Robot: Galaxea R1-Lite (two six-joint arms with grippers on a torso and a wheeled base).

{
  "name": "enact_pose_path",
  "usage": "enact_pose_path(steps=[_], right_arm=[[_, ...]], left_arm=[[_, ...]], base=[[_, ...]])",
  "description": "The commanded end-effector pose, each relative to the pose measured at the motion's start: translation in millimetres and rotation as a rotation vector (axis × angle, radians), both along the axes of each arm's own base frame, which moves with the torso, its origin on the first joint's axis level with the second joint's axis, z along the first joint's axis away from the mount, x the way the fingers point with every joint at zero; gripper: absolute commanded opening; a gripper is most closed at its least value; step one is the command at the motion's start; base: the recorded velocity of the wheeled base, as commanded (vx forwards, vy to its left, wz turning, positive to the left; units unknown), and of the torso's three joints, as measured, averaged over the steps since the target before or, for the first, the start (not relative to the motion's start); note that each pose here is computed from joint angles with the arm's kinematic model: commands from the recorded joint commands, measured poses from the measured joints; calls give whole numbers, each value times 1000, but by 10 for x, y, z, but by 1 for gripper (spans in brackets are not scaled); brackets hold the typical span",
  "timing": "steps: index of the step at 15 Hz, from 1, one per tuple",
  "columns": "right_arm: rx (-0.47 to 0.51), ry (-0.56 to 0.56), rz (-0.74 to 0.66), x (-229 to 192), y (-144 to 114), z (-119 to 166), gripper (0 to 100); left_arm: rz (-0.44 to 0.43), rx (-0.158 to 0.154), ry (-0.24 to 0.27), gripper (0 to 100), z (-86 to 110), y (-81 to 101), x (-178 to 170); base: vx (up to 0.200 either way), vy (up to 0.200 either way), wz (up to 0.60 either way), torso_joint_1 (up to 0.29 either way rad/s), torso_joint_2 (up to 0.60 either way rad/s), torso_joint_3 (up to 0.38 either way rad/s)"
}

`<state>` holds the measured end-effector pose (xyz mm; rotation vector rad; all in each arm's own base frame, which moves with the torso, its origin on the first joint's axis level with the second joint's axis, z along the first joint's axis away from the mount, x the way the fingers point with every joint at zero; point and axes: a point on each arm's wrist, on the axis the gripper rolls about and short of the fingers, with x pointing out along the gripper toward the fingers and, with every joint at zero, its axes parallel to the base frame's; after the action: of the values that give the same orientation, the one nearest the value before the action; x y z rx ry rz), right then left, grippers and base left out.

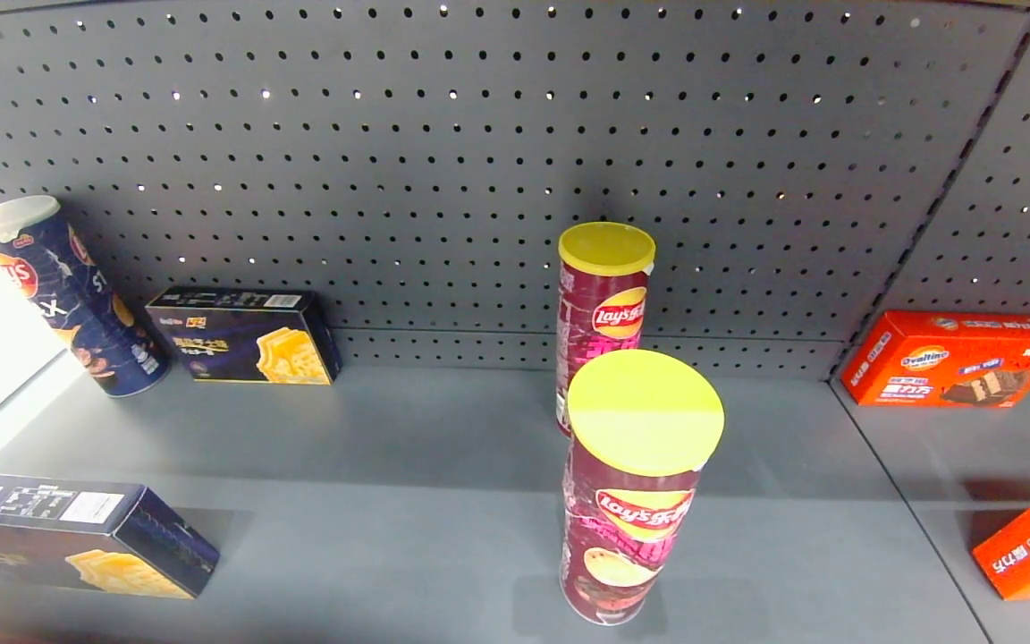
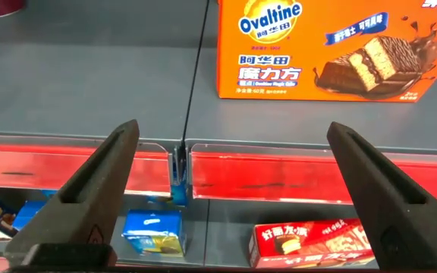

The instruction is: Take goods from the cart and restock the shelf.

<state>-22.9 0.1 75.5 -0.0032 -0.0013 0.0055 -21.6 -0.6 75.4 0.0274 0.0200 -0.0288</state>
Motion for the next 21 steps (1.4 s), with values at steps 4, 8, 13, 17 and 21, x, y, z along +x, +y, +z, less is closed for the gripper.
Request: enact_pose_path(steps=[4, 8, 13, 17, 21], right_arm=[[-1, 1, 1, 1, 0, 0, 100], [-1, 1, 1, 1, 0, 0, 100], [-1, 1, 1, 1, 0, 0, 100], [-1, 1, 1, 1, 0, 0, 100], [-1, 1, 1, 1, 0, 0, 100]], left_arm=[[-2, -3, -2, 100, 4, -1, -1], [-5, 0, 0, 100, 0, -1, 0], [-4, 1, -1, 100, 0, -1, 0], [-4, -3, -2, 100, 4, -1, -1], [-4, -2, -2, 100, 4, -1, -1]], base=[[0, 0, 0, 0, 0, 0], [0, 0, 0, 0, 0, 0], [0, -40, 0, 0, 0, 0], [0, 0, 0, 0, 0, 0], [0, 0, 0, 0, 0, 0]])
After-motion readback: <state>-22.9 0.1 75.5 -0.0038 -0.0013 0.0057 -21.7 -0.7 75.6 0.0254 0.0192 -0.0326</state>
